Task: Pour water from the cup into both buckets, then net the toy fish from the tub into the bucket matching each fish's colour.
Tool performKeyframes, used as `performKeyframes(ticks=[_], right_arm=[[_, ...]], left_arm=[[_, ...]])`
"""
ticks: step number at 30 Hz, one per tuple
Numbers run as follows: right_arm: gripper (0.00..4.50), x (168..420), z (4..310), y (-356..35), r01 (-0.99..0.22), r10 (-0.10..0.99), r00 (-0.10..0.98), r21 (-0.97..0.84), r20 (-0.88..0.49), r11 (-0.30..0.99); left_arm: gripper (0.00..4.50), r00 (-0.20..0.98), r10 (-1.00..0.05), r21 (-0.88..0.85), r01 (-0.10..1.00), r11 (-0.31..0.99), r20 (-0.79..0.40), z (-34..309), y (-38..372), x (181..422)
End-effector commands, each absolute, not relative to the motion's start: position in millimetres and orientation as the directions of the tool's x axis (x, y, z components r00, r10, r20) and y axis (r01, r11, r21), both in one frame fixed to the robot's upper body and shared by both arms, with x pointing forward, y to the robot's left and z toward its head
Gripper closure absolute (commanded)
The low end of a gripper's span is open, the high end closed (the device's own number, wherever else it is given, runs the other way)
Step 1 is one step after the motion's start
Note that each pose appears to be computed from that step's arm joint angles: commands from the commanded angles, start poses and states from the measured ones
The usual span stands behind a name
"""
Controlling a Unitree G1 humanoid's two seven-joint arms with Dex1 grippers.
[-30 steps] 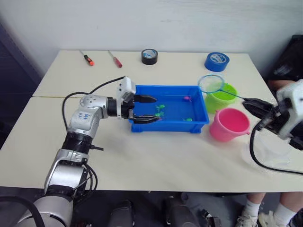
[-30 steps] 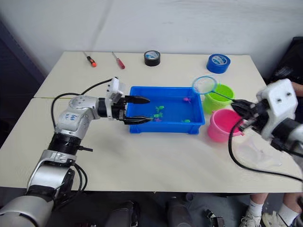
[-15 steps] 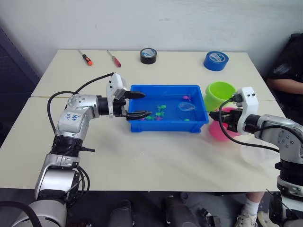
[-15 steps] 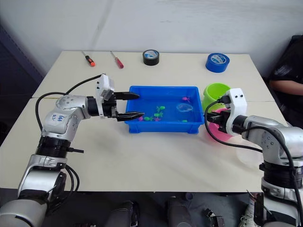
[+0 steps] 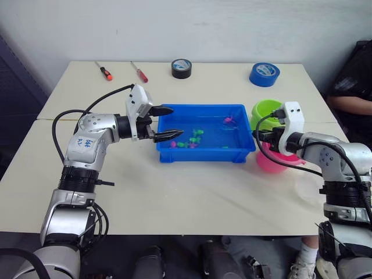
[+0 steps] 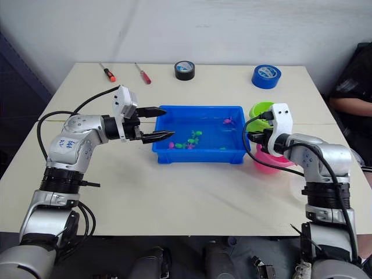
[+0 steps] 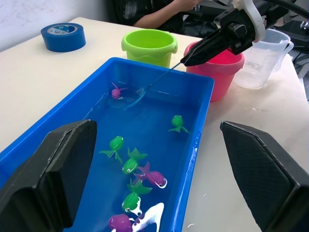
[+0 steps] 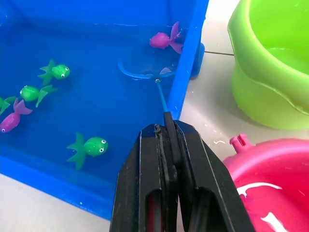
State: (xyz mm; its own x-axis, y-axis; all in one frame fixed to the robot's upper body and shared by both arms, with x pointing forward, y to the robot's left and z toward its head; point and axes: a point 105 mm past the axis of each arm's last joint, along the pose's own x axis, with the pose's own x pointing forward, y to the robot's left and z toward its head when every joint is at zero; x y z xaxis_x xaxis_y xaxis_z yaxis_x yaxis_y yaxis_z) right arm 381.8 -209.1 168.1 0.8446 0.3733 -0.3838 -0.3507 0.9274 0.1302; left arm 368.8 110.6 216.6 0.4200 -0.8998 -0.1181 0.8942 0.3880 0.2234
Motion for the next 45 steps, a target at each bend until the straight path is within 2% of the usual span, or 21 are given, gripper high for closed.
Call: performKeyframes(ticks=[1,7,13,21,30,39,45], right_arm=[[4.5,387,184,-208,-0.361,0.371,0.87,0.093,-0.324,0.928],[4.5,386,193,-207,-0.388,0.375,0.882,0.013,-0.284,0.922],[4.5,372,191,-198,-0.47,0.422,0.859,-0.117,-0.29,0.875],[4.5,353,190,-201,-0.49,0.435,0.858,-0.185,-0.273,0.852],[4.5,297,211,-202,-0.505,0.482,0.863,-0.269,-0.151,0.82],[4.5,248,232,-235,-0.327,0.323,0.944,-0.343,-0.07,0.88],[4.5,217,232,-264,-0.205,0.181,0.978,-0.372,-0.1,0.905]], left_arm=[[0.02,0.432,-0.898,0.26,0.879,0.399,-0.08,230,115,367],[0.02,0.425,-0.902,0.26,0.882,0.394,-0.075,230,112,366],[0.02,0.413,-0.908,0.26,0.886,0.383,-0.069,232,108,367],[0.02,0.39,-0.918,0.26,0.896,0.36,-0.071,230,103,368],[0.02,0.283,-0.956,0.236,0.937,0.259,-0.077,227,84,365],[0.02,0.115,-0.99,0.22,0.971,0.096,-0.076,223,51,361],[0.02,0.031,-0.997,0.218,0.976,0.014,-0.077,222,39,357]])
